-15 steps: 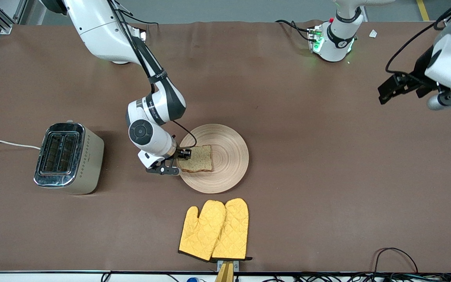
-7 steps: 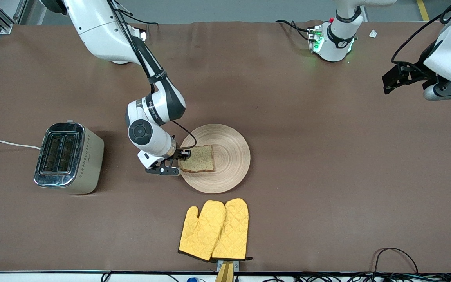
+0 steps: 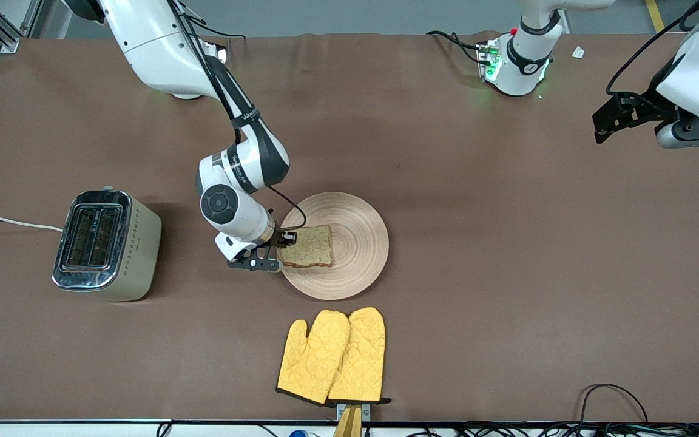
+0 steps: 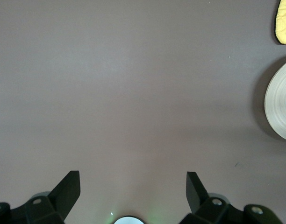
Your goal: Move plate and put bread in toaster
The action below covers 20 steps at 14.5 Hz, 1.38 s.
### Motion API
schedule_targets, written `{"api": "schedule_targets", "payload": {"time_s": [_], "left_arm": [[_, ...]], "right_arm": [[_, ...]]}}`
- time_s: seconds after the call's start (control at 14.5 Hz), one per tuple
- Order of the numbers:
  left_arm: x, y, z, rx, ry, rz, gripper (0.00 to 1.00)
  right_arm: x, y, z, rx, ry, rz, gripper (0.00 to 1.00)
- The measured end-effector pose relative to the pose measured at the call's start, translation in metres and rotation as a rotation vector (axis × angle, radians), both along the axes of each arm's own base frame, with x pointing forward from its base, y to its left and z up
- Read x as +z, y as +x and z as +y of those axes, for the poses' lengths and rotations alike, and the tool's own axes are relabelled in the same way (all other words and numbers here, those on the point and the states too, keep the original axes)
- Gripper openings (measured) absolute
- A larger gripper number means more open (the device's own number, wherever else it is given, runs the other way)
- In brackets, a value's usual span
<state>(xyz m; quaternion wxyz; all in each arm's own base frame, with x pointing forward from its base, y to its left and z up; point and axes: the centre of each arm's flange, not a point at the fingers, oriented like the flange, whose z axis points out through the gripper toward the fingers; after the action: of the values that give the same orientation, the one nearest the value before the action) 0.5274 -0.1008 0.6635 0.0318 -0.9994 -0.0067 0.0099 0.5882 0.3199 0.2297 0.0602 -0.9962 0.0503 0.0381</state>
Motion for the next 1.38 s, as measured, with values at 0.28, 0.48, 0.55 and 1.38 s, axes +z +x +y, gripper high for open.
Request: {"api": "schedule_targets", "payload": {"time_s": [0.28, 0.48, 0.55, 1.38], "left_arm": [[0.000, 0.000, -0.001, -0.003, -0.001, -0.003, 1.00], [0.000, 0.000, -0.002, -0.004, -0.001, -0.003, 1.00], [0.000, 0.000, -0.001, -0.003, -0.001, -0.003, 1.00], [0.000, 0.002, -0.001, -0.005, -0.002, -0.011, 1.00]], "right_arm": [[0.000, 0.000, 0.000, 0.001, 0.000, 0.001, 0.05], [0.000, 0.000, 0.000, 0.001, -0.001, 0.002, 0.05], [0.001, 0.000, -0.001, 0.001, -0.004, 0.007, 0.05], [0.118, 0.034, -0.065, 0.210, -0.576, 0.121, 0.05]]}}
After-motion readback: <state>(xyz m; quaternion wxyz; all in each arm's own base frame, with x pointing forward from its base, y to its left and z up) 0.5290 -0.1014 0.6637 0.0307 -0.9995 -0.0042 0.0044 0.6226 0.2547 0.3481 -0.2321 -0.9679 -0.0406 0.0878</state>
